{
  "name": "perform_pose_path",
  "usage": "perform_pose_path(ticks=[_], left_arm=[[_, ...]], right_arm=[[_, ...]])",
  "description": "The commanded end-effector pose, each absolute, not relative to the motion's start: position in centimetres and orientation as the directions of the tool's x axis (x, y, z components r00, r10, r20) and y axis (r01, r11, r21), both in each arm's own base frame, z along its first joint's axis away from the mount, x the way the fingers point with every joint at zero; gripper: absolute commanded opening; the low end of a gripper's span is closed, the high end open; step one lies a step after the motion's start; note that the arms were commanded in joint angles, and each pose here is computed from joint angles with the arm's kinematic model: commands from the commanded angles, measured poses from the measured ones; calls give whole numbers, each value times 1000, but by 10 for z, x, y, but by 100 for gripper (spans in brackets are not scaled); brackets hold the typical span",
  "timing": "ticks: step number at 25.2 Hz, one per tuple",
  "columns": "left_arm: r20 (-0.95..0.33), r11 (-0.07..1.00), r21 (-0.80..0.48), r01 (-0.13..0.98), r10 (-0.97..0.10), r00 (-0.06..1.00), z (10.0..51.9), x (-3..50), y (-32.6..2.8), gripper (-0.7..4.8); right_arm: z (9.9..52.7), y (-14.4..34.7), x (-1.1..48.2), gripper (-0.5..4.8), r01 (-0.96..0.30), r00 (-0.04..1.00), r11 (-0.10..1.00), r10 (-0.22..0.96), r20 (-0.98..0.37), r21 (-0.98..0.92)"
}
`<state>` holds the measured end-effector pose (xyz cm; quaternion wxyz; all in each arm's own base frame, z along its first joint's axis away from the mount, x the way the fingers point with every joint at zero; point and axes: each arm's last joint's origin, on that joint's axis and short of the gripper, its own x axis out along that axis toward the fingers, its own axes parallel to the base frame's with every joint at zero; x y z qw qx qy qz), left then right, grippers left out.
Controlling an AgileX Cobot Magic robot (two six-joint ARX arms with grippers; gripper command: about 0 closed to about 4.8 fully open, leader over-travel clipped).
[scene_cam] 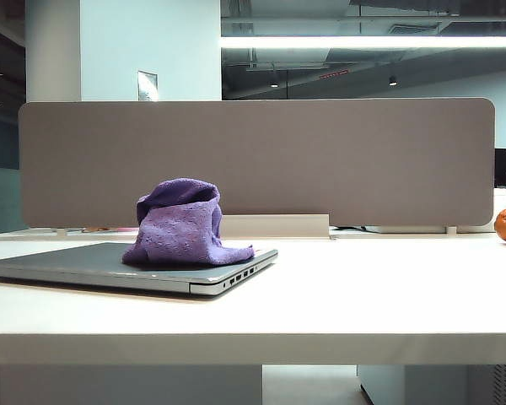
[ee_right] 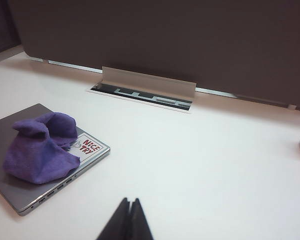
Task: Pick up the purple rag and put it over the laptop.
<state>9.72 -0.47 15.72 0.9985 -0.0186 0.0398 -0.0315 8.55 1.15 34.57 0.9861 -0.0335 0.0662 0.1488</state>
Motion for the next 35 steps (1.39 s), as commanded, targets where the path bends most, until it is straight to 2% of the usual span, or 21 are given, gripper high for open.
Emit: perform_pose_path(ticks=[1,6,15,20,26,35], left_arm=[[-70,997,-36,62,-65,995,159,97,-5,-6],[-70,997,-36,62,-65,995,159,97,-5,-6],[-70,997,-36,63,-65,995,159,97,-5,-6],[-70,997,-36,63,-65,995,159,97,-5,-6],[-70,997,-36,63,-65,995,159,97,-5,-6],[-70,997,-36,62,-65,995,159,97,-5,-6]], right_arm=[[347,10,86,-8,-246,962,967,236,-136,-59],[312,9,93,-8,-208,960,978,197,-198,-33],[237,8,88,-8,-193,981,976,192,19,98],[218,6,88,-8,-168,986,979,164,42,117],[203,2,89,-8,-63,997,991,58,50,114],[171,2,96,-8,-52,999,992,51,6,114]])
